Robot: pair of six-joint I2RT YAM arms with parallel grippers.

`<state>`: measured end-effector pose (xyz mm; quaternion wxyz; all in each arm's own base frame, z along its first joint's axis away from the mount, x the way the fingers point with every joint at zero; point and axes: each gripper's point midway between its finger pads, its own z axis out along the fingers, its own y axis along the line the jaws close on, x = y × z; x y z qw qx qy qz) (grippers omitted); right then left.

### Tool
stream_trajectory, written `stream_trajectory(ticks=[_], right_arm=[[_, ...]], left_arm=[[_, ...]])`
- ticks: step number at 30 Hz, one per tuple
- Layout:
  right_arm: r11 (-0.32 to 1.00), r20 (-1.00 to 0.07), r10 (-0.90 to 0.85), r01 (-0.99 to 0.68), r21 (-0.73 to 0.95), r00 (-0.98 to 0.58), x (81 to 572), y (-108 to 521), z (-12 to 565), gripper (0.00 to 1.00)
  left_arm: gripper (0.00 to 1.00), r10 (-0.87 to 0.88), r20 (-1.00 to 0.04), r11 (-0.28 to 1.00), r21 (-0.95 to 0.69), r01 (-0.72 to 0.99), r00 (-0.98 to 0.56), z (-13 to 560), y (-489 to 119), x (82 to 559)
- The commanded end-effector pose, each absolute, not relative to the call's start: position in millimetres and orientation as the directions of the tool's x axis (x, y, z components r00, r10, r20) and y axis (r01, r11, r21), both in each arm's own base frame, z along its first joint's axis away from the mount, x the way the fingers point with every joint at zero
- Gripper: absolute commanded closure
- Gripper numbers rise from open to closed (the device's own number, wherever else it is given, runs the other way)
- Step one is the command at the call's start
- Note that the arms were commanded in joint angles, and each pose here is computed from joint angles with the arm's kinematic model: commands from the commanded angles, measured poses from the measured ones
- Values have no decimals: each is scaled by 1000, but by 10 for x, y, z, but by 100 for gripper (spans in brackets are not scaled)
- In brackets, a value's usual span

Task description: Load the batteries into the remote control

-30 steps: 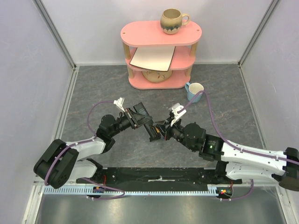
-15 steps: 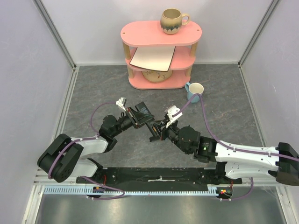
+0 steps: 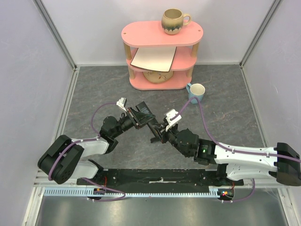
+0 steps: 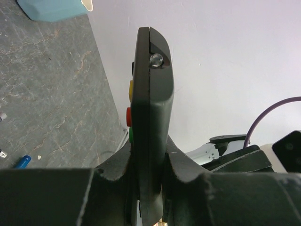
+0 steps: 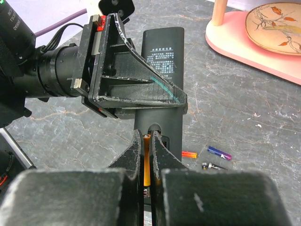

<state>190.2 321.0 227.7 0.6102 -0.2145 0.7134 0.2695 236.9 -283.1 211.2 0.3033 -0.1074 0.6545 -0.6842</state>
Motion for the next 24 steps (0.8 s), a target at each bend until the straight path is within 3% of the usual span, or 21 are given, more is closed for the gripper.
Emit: stream_trajectory(ticks=[1,18,24], right_arm=[[774,-986,39,-620,131,-160,1898,3179,2305,100],[809,-952,-111,-582,80,-285,1862,3211,1966,100],[841,-954,-74,-533,97,-290,1911,3131,1999,89]], left_arm=[[98,-585,-257,-32,-941,338,-769,2441,-2837,2406],[98,-599,-290,-31,-923,383,-746,2546,-2825,2415],[98,-602,-306,-19,-918,396,-738,2557,-2808,2405]])
